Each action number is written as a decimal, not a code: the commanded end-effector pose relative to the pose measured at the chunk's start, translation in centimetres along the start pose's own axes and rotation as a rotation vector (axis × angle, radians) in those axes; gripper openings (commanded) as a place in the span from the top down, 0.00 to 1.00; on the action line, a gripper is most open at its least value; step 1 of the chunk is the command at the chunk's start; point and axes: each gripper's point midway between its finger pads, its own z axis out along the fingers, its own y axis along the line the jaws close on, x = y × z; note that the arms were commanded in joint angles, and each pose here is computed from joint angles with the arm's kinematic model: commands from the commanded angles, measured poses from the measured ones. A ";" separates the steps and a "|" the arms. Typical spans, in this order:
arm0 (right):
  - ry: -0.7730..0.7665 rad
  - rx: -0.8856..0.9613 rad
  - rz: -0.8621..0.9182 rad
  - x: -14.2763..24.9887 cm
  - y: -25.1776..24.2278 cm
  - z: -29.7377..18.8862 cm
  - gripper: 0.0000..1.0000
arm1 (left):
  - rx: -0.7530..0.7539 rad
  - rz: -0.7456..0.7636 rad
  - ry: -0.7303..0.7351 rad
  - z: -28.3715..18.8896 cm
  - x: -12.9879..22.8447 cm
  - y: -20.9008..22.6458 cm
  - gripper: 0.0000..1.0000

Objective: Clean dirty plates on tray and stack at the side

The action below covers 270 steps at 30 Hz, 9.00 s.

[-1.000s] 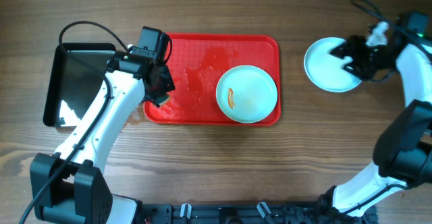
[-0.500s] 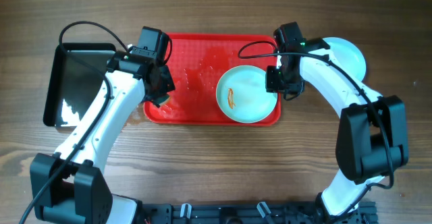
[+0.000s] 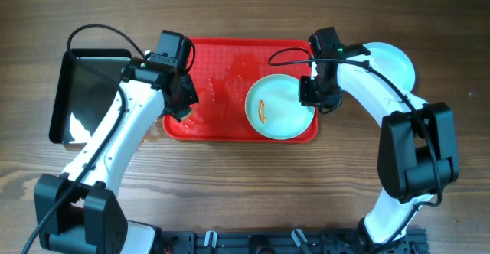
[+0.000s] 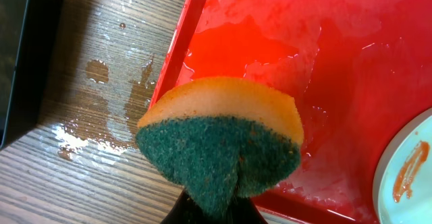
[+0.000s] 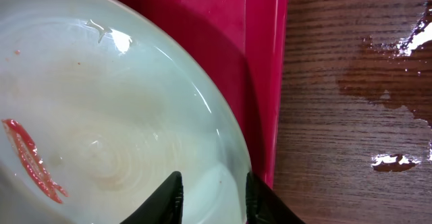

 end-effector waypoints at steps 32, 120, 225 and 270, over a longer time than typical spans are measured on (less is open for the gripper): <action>0.025 -0.139 0.038 1.3 2.1 2.4 0.80 | -0.004 -0.007 0.019 0.2 0.5 0.0 0.96; 0.003 -0.140 0.112 1.2 10.1 6.5 0.96 | 0.583 0.288 -0.084 1.5 -0.5 -14.5 0.96; -0.802 1.030 -0.411 -5.1 7.7 -28.3 0.96 | 0.095 0.090 -0.072 1.2 -2.5 -3.6 0.96; -0.312 0.091 0.591 -4.4 -25.0 -9.0 0.96 | 0.098 0.089 -0.075 1.2 -2.5 -3.7 0.96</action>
